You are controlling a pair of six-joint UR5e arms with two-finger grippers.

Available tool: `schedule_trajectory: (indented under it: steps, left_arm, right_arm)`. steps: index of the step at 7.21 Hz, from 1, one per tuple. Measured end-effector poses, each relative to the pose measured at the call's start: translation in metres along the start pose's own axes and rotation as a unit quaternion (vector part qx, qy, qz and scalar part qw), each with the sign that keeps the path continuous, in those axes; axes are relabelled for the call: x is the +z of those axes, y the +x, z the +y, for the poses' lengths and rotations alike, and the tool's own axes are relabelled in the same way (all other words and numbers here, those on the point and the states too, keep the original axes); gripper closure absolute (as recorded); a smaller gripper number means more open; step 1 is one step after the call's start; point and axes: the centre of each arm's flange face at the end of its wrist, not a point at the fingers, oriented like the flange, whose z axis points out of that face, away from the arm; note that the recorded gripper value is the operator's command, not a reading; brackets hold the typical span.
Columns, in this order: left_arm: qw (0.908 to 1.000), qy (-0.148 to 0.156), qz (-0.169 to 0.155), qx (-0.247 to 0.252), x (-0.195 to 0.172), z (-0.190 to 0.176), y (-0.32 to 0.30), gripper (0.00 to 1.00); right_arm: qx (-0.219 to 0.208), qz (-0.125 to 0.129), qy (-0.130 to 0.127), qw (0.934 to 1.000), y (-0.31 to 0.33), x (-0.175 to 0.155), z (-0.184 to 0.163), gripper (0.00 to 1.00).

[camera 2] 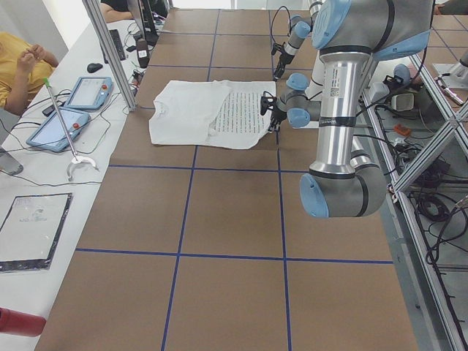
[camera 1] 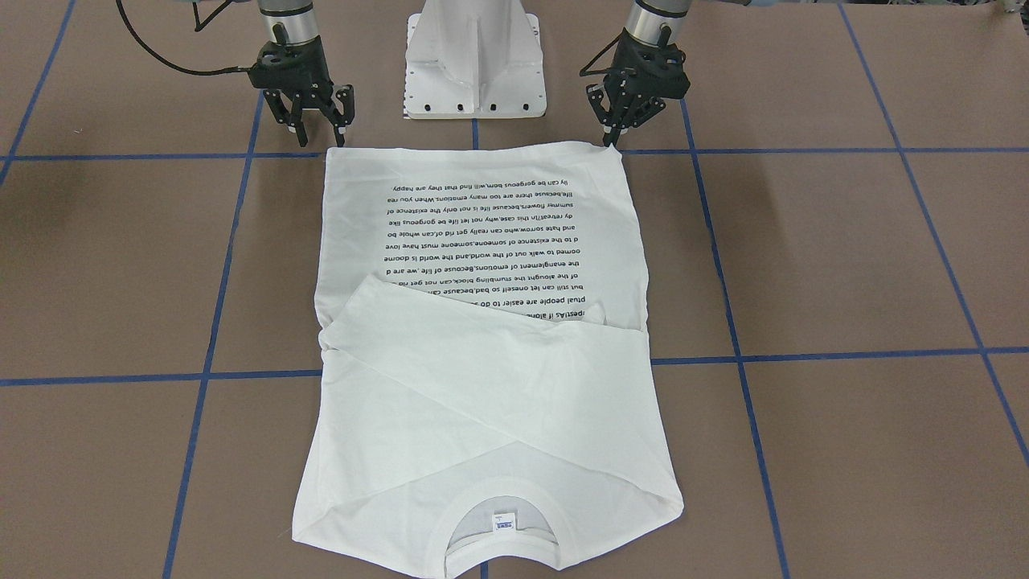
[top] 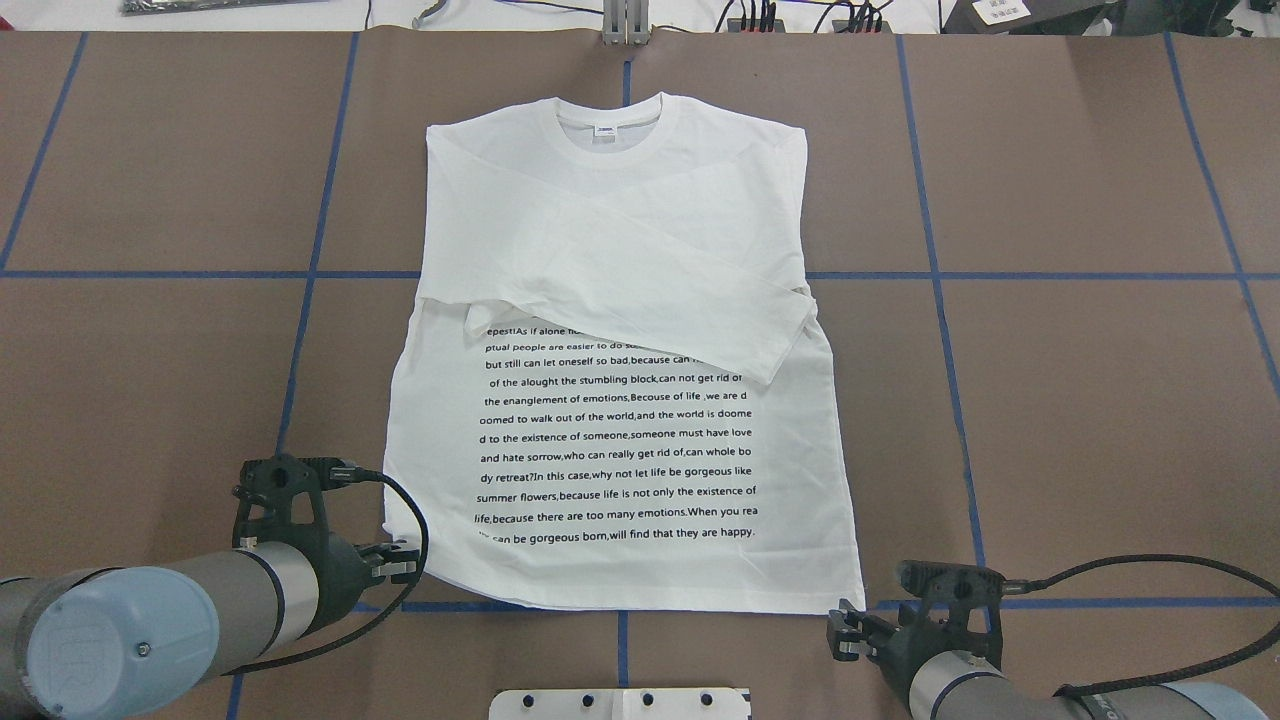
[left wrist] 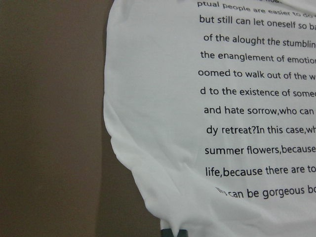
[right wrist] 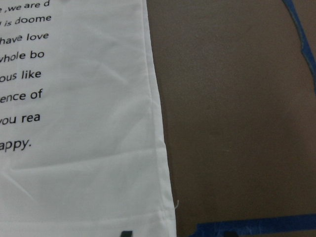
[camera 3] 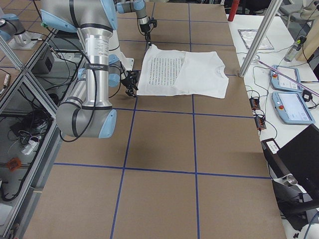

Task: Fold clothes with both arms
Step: 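Grasp both hem corners with the left and right grippers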

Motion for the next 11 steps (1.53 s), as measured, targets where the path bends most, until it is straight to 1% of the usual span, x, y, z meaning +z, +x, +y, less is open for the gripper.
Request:
schedule_trajectory:
  steps: [1, 2, 3, 4, 6, 8, 10, 11]
  left_arm:
    - [1.0, 0.002, 0.0, 0.0, -0.002, -0.001, -0.001, 1.0]
    - [1.0, 0.003, 0.001, 0.0, -0.004, -0.001, -0.001, 1.0]
    - [1.0, 0.003, 0.001, 0.0, -0.005, -0.002, 0.0, 1.0]
    - [1.0, 0.003, 0.0, 0.0, -0.006, -0.002, -0.001, 1.0]
    - [1.0, 0.003, -0.006, 0.0, -0.007, -0.002, -0.001, 1.0]
    - [1.0, 0.002, -0.008, 0.0, -0.007, -0.002, -0.001, 1.0]
    - [1.0, 0.001, -0.002, 0.0, -0.013, -0.002, 0.002, 1.0]
    - [1.0, -0.001, 0.006, 0.001, -0.029, -0.004, 0.007, 1.0]
  right_arm:
    - [-0.002, -0.001, 0.003, 1.0, -0.006, 0.005, 0.004, 0.38]
    - [-0.003, -0.002, 0.007, 1.0, -0.012, 0.009, 0.007, 0.47]
    - [-0.004, -0.003, 0.009, 0.9999, -0.016, 0.01, 0.008, 0.76]
    - [-0.004, -0.003, 0.01, 0.9999, -0.017, 0.011, 0.008, 1.0]
    - [-0.007, -0.001, 0.016, 0.9998, -0.018, 0.012, 0.001, 1.0]
    - [-0.016, -0.001, 0.021, 0.9996, -0.018, 0.01, -0.014, 1.0]
    - [-0.021, 0.004, 0.017, 0.9996, -0.023, -0.008, -0.03, 1.0]
    - [-0.023, 0.009, 0.011, 0.9996, -0.025, -0.029, -0.039, 1.0]
